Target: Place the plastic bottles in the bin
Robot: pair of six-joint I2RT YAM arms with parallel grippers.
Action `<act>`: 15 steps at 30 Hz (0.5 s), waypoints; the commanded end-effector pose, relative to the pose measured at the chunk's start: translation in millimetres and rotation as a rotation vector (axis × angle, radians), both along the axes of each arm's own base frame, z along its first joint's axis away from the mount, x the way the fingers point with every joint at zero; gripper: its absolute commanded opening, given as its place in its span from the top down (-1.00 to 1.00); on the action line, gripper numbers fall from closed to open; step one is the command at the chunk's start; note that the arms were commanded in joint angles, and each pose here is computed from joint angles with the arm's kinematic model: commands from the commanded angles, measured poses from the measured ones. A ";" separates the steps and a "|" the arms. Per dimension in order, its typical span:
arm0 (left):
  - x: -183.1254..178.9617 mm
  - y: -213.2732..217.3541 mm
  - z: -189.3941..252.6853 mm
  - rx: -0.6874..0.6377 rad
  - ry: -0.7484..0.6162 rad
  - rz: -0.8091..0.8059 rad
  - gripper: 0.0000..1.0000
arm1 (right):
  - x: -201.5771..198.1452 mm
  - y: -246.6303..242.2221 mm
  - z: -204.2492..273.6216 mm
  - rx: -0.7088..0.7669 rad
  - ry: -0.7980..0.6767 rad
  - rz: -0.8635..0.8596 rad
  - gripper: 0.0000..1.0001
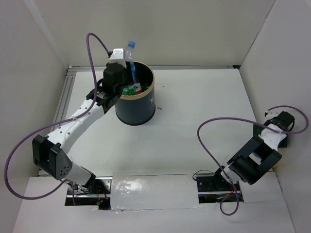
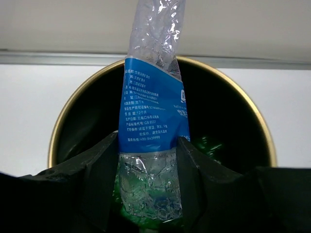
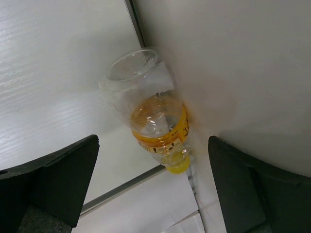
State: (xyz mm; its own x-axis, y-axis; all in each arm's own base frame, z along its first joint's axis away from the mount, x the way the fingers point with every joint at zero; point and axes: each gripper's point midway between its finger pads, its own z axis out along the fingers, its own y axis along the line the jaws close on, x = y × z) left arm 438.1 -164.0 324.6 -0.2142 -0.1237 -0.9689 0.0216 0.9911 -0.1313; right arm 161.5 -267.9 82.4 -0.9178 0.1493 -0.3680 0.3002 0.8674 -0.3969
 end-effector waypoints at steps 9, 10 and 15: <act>-30.2 21.3 -19.0 0.103 0.102 0.042 -0.99 | -6.0 -15.7 -33.5 -0.038 0.063 -0.006 -1.00; -31.1 21.8 -6.5 0.088 0.077 0.042 -0.99 | -7.7 -13.6 -41.0 -0.025 0.074 -0.006 -1.00; -65.3 -0.7 71.6 0.035 -0.099 -0.052 -0.99 | -6.1 -12.4 -58.2 0.006 0.095 0.022 -0.97</act>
State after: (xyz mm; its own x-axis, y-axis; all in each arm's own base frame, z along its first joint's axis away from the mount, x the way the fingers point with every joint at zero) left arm 395.7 -159.9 305.7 -0.3277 -0.0109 -0.9447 0.0294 0.9993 -0.0217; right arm 153.2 -270.6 28.9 -0.9538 0.1417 -0.2649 0.2408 0.8878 -0.3922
